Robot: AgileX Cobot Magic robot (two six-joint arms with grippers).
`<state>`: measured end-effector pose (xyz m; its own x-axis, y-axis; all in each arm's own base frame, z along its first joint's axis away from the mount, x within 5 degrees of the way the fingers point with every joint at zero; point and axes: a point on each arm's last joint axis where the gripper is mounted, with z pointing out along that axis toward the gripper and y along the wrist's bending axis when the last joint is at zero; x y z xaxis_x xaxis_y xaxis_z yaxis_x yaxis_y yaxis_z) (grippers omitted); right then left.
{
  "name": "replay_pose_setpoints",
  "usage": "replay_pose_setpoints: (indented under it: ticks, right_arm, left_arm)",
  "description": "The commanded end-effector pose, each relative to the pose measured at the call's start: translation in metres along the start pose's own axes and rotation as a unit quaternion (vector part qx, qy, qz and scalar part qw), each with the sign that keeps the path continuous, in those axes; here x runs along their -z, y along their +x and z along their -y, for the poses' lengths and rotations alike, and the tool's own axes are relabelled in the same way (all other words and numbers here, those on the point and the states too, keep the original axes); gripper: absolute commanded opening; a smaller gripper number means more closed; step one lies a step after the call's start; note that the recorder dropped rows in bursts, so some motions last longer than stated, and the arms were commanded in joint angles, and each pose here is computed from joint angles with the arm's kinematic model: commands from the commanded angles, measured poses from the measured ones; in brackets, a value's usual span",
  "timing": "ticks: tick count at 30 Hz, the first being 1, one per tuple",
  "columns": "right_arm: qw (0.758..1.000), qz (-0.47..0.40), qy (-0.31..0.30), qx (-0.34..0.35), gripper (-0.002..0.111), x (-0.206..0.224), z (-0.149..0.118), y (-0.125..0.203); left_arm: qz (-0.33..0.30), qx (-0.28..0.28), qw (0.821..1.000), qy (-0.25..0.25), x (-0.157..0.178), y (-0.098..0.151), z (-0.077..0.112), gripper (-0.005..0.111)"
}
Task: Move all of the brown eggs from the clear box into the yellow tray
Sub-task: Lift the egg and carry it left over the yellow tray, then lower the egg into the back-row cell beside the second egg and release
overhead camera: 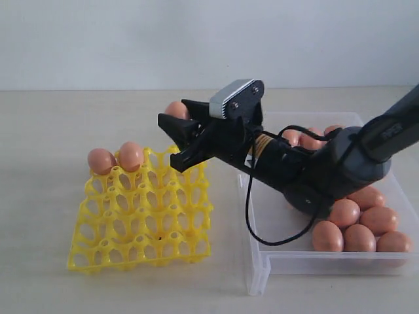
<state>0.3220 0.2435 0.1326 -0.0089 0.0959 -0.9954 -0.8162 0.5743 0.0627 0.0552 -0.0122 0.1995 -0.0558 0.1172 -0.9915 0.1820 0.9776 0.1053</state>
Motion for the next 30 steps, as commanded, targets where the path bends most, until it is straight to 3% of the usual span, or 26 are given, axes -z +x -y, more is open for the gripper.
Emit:
replay_pose_setpoints:
  ticks: [1, 6, 11, 19, 30]
  right_arm:
    - [0.999, 0.019, 0.007, -0.042, 0.000, -0.018, 0.008, 0.008]
    - [0.998, 0.002, -0.039, -0.055, 0.000, -0.036, 0.003, 0.012]
    - [0.997, -0.043, -0.043, -0.043, 0.000, -0.047, -0.010, 0.024]
    - [0.992, -0.121, 0.003, -0.038, 0.000, -0.047, -0.004, 0.041]
    - [0.993, -0.112, 0.028, -0.030, 0.000, -0.047, 0.001, 0.039]
  left_arm:
    - [0.001, 0.007, 1.000, 0.004, 0.000, 0.001, 0.001, 0.078]
    - [0.001, 0.007, 1.000, 0.004, 0.000, 0.001, 0.001, 0.078]
    - [0.001, 0.007, 1.000, 0.004, 0.000, 0.001, 0.001, 0.078]
    - [0.001, 0.007, 1.000, 0.004, 0.000, 0.001, 0.001, 0.078]
    - [0.001, 0.007, 1.000, 0.004, 0.000, 0.001, 0.001, 0.078]
